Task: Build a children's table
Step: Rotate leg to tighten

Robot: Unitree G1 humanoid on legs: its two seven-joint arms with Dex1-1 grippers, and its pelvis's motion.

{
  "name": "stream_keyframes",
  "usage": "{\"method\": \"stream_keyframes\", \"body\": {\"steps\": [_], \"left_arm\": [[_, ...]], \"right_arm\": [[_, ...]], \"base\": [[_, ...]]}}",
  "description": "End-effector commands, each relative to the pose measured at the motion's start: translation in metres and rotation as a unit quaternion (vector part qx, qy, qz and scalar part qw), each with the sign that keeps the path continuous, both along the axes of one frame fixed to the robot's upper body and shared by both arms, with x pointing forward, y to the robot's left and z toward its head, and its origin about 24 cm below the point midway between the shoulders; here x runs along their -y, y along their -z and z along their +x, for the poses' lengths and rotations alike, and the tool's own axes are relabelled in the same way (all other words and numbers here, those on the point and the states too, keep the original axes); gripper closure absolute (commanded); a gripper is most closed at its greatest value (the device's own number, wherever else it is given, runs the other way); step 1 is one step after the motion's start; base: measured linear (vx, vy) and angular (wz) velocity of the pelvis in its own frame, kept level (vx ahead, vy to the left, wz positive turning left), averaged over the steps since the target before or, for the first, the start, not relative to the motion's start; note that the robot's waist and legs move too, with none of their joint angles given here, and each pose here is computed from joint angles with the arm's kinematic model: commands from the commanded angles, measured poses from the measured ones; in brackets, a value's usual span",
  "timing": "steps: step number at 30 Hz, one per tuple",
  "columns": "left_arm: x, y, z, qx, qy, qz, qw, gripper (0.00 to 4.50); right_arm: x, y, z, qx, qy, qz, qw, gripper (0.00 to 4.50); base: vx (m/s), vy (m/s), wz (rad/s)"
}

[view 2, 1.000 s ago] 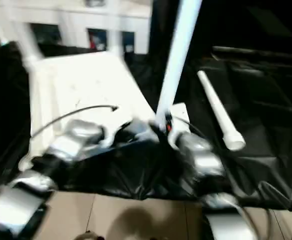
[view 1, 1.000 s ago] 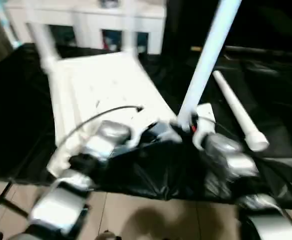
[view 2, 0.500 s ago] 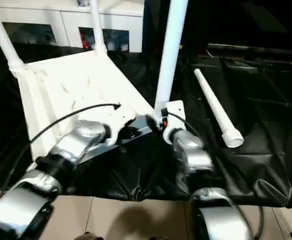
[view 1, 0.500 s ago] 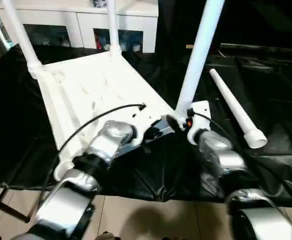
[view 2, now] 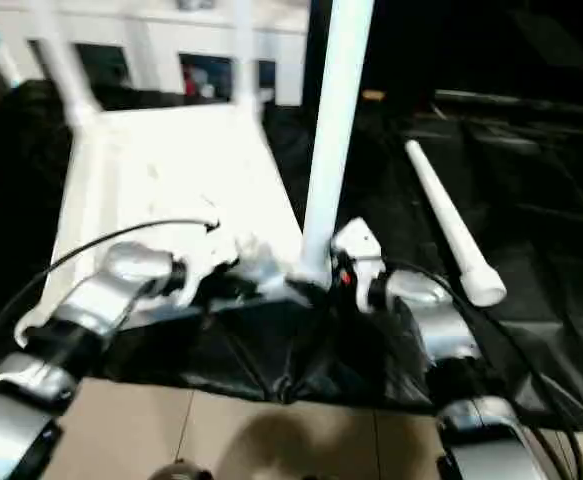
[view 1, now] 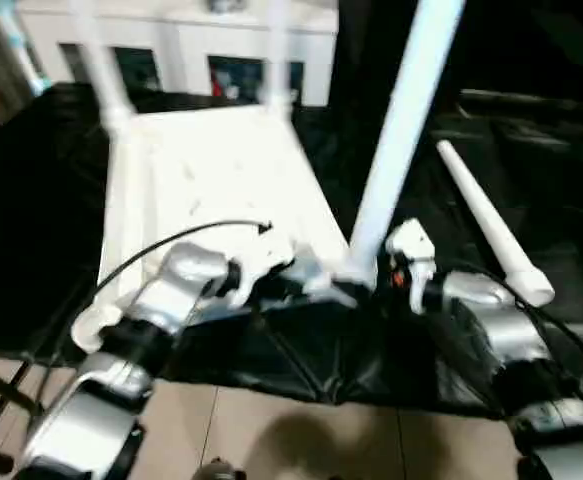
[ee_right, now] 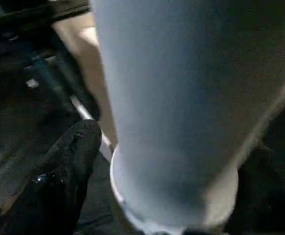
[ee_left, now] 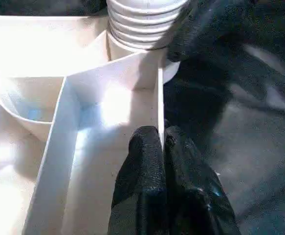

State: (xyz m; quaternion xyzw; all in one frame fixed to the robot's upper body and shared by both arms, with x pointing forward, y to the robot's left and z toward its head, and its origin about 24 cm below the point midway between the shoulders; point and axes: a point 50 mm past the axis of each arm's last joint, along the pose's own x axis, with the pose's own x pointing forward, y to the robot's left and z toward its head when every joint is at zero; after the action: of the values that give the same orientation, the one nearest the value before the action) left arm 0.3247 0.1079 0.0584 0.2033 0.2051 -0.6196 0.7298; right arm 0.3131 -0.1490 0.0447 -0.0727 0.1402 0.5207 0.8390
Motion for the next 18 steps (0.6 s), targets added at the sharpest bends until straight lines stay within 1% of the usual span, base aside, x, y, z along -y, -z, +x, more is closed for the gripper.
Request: {"method": "stream_keyframes", "body": {"steps": [1,3,4,6,9,10,13,16,18], "left_arm": [[0.014,-0.008,-0.003,0.013,0.044,-0.013,0.999,4.5],[0.01,-0.007,-0.006,0.007,0.06,-0.005,0.998,4.5],[0.009,-0.007,-0.006,0.004,0.064,-0.003,0.998,4.5],[0.008,-0.007,-0.007,0.002,0.067,-0.001,0.998,4.5],[0.006,-0.007,-0.008,-0.004,0.076,0.003,0.997,4.5],[0.005,-0.007,-0.009,-0.008,0.081,0.007,0.997,4.5],[0.004,-0.006,-0.009,-0.011,0.085,0.009,0.996,4.5],[0.007,-0.007,-0.008,-0.014,0.077,-0.001,0.997,4.5],[0.012,-0.008,-0.004,-0.005,0.052,-0.014,0.999,4.5]], "right_arm": [[-0.011,-0.002,-0.005,0.001,-0.046,0.006,0.999,0.58],[-0.012,-0.001,-0.01,-0.012,-0.067,0.01,0.998,0.58],[-0.013,-0.001,-0.011,-0.017,-0.074,0.011,0.997,0.84],[-0.013,-0.001,-0.013,-0.02,-0.08,0.012,0.997,0.84],[-0.014,-0.001,-0.015,-0.027,-0.092,0.012,0.995,1.17],[-0.014,0.0,-0.018,-0.035,-0.103,0.013,0.994,1.25],[-0.014,0.0,-0.021,-0.042,-0.111,0.014,0.993,1.48],[-0.015,0.001,-0.024,-0.048,-0.114,0.016,0.992,1.71],[-0.019,0.003,-0.023,-0.044,-0.094,0.029,0.994,1.75]], "base": [[0.0,0.0,0.0],[0.0,0.0,0.0],[0.0,0.0,0.0],[0.0,0.0,0.0],[0.0,0.0,0.0],[0.0,0.0,0.0],[0.0,0.0,0.0],[0.0,0.0,0.0],[0.0,0.0,0.0]]}}
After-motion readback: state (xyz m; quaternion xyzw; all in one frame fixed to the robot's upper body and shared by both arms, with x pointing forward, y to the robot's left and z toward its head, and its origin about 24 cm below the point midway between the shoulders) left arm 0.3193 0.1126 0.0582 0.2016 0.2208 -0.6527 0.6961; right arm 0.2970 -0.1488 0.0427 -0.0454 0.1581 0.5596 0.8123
